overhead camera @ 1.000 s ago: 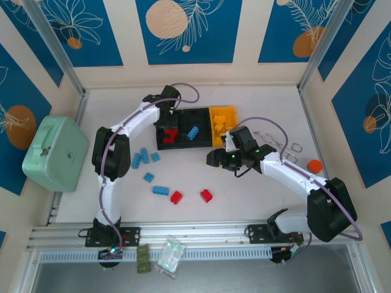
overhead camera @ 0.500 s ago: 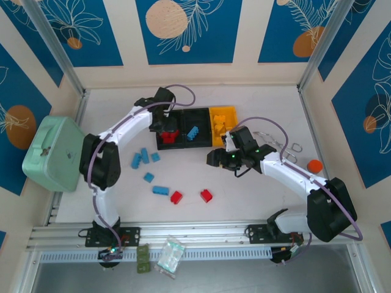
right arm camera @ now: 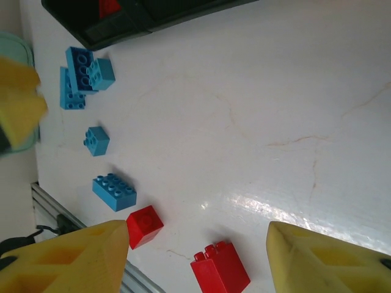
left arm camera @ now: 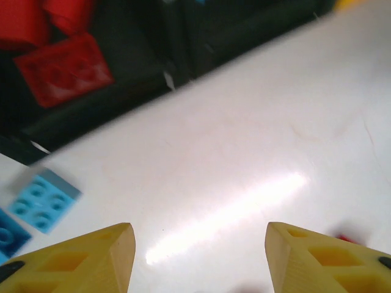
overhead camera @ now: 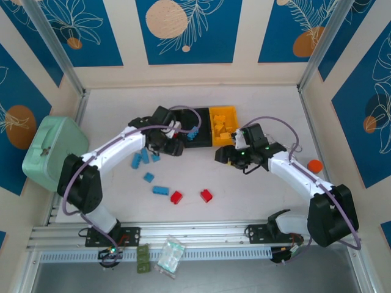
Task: Sort the legos into containers by color
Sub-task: Pick up the lego from the middle-left of the table.
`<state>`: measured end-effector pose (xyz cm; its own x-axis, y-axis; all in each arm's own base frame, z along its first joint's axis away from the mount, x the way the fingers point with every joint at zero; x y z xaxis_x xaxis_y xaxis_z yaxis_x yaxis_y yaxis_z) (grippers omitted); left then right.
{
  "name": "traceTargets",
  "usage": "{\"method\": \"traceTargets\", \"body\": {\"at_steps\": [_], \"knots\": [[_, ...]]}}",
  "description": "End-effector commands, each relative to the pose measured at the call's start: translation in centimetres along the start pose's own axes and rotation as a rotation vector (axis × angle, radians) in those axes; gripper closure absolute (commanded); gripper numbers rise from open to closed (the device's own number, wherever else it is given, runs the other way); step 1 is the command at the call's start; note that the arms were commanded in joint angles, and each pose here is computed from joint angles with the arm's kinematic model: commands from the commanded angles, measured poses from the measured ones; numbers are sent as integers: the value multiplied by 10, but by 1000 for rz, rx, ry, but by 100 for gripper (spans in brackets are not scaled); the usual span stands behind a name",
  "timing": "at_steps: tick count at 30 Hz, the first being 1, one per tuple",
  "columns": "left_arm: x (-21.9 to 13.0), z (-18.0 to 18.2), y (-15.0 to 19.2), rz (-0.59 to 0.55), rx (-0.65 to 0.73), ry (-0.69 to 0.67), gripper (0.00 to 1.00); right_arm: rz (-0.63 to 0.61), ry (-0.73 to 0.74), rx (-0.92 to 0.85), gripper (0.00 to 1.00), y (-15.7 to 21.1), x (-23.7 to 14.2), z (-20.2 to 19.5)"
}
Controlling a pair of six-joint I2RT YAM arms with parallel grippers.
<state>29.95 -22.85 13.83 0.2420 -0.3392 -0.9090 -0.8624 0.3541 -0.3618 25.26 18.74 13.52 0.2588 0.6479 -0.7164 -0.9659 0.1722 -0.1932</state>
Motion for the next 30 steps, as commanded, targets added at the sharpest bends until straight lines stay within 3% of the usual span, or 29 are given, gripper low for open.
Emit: {"method": "traceTargets", "body": {"at_steps": [1,7,13,30], "knots": [[-7,-22,33,52,105,84,42,107,-66,44,38,19,-9,4],[0,-36,86,146,155,72,41,240,-73,70,39,44,-9,7],[15,-44,122,209,123,87,41,228,-50,88,38,45,-6,-4],[43,-50,163,293,148,-88,44,200,-42,107,39,44,3,-17]]}}
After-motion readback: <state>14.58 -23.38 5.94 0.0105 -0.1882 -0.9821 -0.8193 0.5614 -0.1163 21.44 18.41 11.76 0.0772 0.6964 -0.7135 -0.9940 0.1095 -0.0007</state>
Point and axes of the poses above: each hand's point on the last joint's axis, 136 mm out from that joint toward the fingers, its own x axis out along the fingers, its own z axis along the line the jaws close on, y = z × x, the point moved 1 cm from there along -x, back along the fingers, and after that the axes turned 2 degrees about x, right-handed, at the moved point
